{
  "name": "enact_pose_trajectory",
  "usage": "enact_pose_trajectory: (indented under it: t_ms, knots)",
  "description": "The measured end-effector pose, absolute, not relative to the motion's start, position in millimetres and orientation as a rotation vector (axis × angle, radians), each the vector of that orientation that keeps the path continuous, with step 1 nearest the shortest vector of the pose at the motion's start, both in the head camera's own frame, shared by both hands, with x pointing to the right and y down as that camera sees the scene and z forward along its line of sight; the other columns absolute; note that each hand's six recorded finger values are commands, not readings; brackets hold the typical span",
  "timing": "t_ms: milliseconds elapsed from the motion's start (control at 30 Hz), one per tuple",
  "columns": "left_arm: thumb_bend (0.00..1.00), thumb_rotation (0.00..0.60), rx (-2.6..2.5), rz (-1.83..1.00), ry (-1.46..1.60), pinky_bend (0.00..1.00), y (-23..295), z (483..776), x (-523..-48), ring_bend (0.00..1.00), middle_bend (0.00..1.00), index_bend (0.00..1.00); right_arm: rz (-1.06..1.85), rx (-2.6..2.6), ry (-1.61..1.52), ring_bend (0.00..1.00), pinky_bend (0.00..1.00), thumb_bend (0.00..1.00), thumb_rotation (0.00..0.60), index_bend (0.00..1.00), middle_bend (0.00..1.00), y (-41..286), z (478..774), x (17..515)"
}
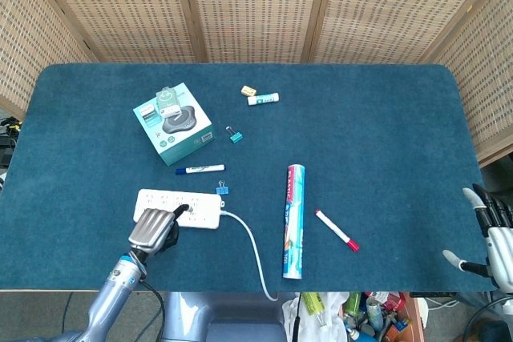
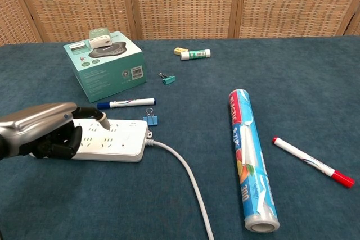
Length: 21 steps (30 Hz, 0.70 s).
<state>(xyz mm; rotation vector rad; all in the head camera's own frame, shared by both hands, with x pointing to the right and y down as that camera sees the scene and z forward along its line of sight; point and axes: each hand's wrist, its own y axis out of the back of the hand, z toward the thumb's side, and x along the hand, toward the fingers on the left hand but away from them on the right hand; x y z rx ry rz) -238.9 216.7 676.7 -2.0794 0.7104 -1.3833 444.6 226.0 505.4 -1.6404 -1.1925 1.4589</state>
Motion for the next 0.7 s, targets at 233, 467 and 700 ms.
enact_pose_trajectory:
  t_ms: [233,467,700]
  knots:
    - [1.0,0.6,-2.095,-1.393,0.696,1.0,215.2,686.2,-226.7,1.0,1.0,0.27,1.462,-1.642,-1.198,0.0,0.0,0.0,0.6,0.0,0.0,225.3,505.6,446.3]
    - [1.0,0.6,-2.101,-1.415,0.671,1.0,217.9,694.6,-220.8,1.0,1.0,0.28,1.461,-1.645,-1.206,0.0,0.0,0.0,0.6,0.0,0.0,224.9,505.0,447.7]
    - [1.0,0.6,-2.09,-1.439,0.649,1.0,220.8,701.7,-218.9,1.0,1.0,0.29,1.458,-1.645,-1.207,0.0,0.0,0.0,0.6,0.0,0.0,224.8,504.2,448.3]
